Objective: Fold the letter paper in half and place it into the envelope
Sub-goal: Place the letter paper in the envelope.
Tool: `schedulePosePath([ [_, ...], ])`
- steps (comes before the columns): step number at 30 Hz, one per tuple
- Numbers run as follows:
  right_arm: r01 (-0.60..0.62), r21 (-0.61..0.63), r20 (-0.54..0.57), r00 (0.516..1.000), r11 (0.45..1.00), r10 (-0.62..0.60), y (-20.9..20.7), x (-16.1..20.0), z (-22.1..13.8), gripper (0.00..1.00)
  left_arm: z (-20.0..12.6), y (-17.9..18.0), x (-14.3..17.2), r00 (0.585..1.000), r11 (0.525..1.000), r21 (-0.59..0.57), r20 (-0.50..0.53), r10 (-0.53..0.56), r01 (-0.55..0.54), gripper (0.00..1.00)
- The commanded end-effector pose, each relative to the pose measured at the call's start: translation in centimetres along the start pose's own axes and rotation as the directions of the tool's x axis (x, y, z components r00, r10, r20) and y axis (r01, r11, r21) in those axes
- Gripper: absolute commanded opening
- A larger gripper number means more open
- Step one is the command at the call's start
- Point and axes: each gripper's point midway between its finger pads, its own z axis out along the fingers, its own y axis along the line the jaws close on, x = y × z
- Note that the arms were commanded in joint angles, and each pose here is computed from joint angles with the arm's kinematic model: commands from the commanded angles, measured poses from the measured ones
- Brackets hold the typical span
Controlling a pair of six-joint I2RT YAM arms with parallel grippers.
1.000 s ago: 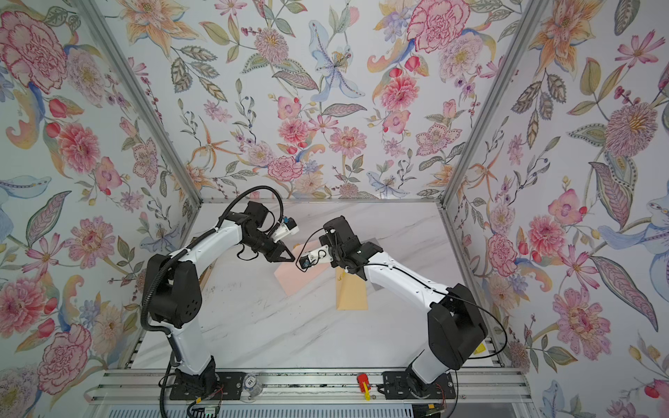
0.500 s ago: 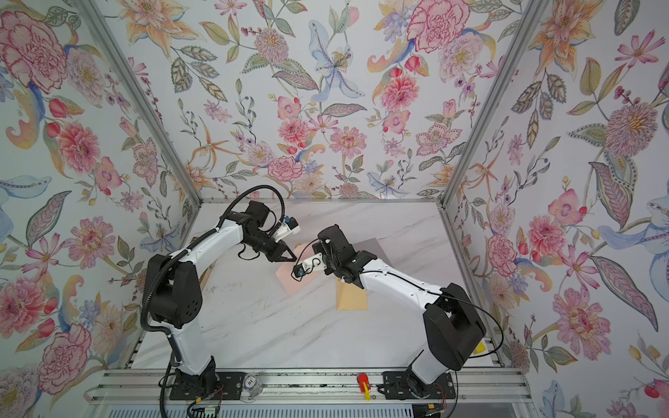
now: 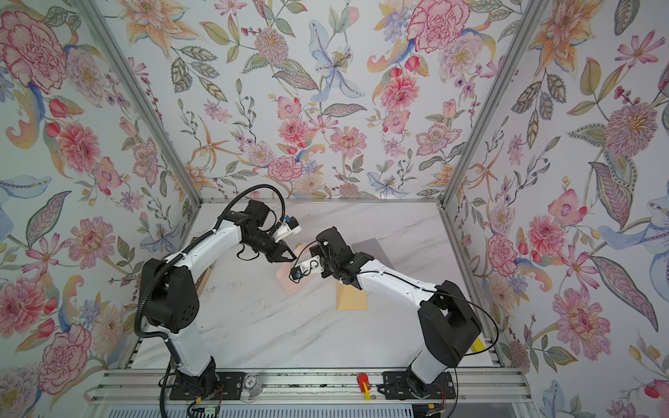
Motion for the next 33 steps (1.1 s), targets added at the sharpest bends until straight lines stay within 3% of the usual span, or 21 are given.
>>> schedulePosePath([
  [1, -0.050, -0.016, 0.012, 0.999, 0.999, 0.050, 0.8, 0.1, 0.4, 0.00, -0.7, -1.5, 0.2, 1.000, 1.000, 0.013, 0.002, 0.027, -0.027, 0.00],
  [15, -0.155, 0.029, -0.008, 0.988, 0.988, 0.155, 0.1, 2.5, -1.5, 0.00, -0.4, -1.3, 0.6, 1.000, 1.000, 0.016, -0.009, 0.014, -0.014, 0.00],
  [33, -0.232, 0.013, -0.004, 0.973, 0.973, 0.232, 0.2, 2.6, -1.6, 0.00, -0.5, -1.8, 0.5, 1.000, 1.000, 0.007, 0.003, 0.011, -0.011, 0.00],
])
